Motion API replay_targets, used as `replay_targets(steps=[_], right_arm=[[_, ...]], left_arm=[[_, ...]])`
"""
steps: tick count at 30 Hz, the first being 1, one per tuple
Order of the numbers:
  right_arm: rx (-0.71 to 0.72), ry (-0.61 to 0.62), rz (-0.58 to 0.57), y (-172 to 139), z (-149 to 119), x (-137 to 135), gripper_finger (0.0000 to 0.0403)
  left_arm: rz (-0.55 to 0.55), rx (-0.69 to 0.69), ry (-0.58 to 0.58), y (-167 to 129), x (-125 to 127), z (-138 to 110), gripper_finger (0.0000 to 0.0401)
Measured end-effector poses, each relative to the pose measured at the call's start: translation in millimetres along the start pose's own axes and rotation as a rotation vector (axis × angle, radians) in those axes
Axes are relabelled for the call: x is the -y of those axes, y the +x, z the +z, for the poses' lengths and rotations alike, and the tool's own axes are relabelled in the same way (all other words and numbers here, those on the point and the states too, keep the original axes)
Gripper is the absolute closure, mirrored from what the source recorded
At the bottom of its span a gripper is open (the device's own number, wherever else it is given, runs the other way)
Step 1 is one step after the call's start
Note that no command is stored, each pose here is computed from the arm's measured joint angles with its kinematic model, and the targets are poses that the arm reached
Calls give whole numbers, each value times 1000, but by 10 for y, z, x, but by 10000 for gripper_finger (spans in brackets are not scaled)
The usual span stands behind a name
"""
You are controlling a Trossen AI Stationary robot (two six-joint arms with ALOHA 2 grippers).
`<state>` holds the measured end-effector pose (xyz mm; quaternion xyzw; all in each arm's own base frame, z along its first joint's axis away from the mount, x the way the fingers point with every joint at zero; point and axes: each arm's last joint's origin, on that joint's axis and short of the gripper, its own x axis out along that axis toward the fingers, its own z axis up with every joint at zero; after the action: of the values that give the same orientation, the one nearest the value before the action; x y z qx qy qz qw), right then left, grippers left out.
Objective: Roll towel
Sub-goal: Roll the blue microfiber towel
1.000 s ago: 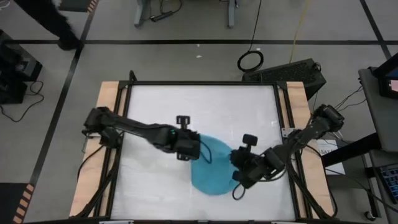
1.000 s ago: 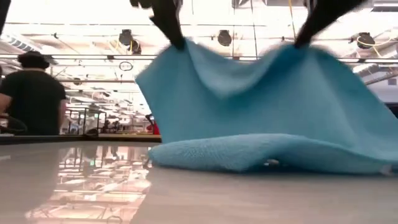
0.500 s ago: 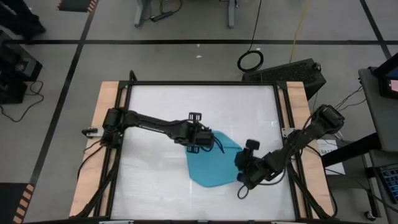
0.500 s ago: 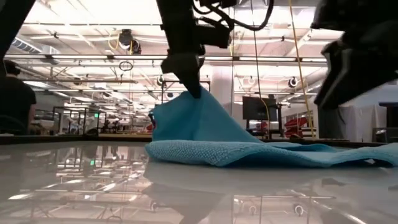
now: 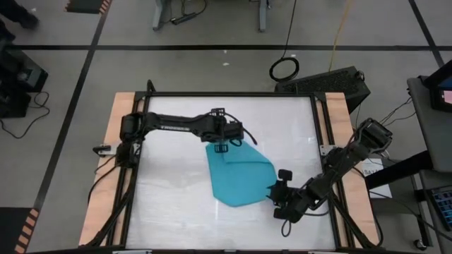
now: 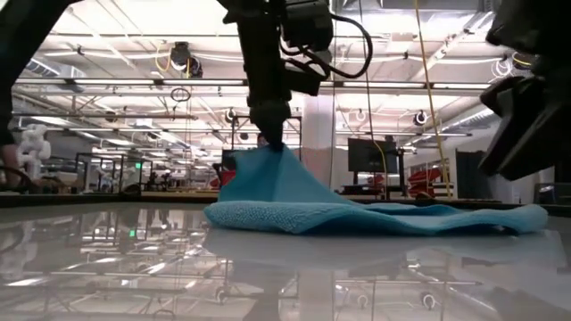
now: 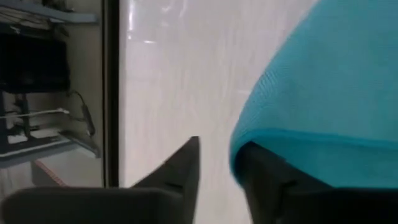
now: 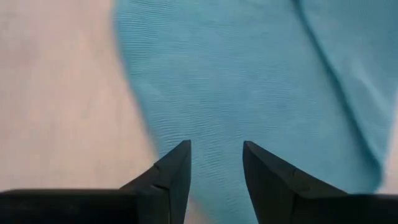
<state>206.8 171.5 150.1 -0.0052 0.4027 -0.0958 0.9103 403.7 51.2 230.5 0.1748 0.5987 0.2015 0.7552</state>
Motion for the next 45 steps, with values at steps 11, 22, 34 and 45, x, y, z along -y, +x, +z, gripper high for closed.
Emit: replay_targets(steps=[11, 22, 34, 45], right_arm=[[158, -45, 141, -74, 121, -195, 268], [325, -132, 235, 56, 268, -359, 268], [418, -229, 193, 522, 468, -511, 268], [432, -208, 196, 599, 644, -546, 268]], left_arm=[[-53, 19, 4, -381, -72, -125, 195], [-568, 97, 231, -826, 658, -294, 196], [-516, 254, 403, -495, 1509, -624, 196], [-552, 311, 539, -257, 1729, -650, 196]])
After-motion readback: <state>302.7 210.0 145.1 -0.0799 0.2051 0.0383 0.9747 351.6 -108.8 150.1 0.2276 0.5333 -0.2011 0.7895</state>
